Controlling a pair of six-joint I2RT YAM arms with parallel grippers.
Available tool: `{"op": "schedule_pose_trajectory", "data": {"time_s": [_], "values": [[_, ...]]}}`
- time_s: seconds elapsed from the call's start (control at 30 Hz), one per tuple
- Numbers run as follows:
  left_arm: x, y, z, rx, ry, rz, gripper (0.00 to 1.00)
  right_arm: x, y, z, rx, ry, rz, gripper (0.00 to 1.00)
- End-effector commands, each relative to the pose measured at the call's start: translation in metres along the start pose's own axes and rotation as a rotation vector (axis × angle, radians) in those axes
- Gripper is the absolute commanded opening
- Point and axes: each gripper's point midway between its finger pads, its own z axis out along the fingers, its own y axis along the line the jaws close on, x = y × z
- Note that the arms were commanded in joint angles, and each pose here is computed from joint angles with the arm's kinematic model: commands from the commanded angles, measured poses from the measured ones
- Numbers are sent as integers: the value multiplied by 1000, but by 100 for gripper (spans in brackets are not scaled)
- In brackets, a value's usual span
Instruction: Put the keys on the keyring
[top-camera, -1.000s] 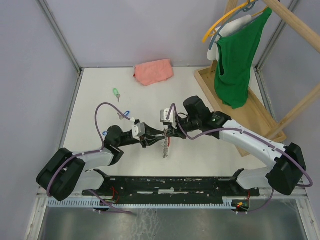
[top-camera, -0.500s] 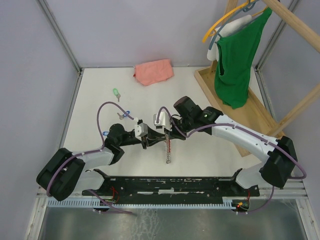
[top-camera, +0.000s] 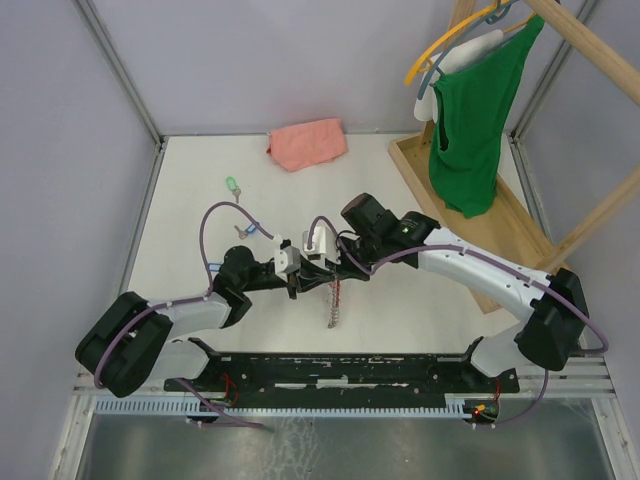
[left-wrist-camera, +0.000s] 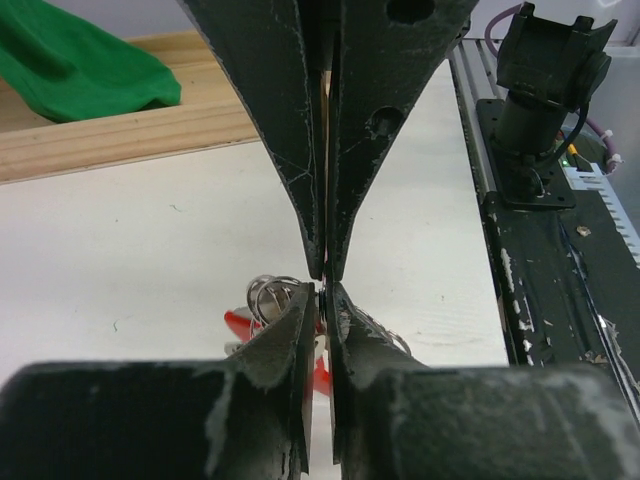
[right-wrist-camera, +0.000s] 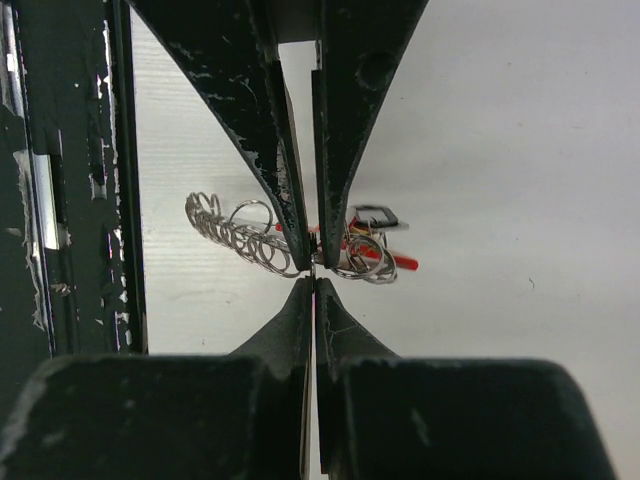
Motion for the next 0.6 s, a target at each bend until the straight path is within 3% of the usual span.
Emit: {"op": "schedule_pose_trajectory", "data": {"time_s": [0.0, 0.1, 0.23, 0.4, 0.57], "values": [[-11, 8, 6, 1, -18, 84, 9, -26, -8, -10, 31, -65, -54, 1], [-10, 9, 5, -8, -16, 90, 3, -27, -5, -12, 31, -84, -73, 2], [-19, 8, 1, -38, -68, 115, 3, -26, -1, -18, 58, -141, -106, 16], [-28, 7, -3, -63, -118, 128, 3, -29, 0, -33, 117, -330, -140, 33], [-33, 5, -6, -72, -149, 132, 3, -29, -2, -40, 179, -497, -162, 37]]}}
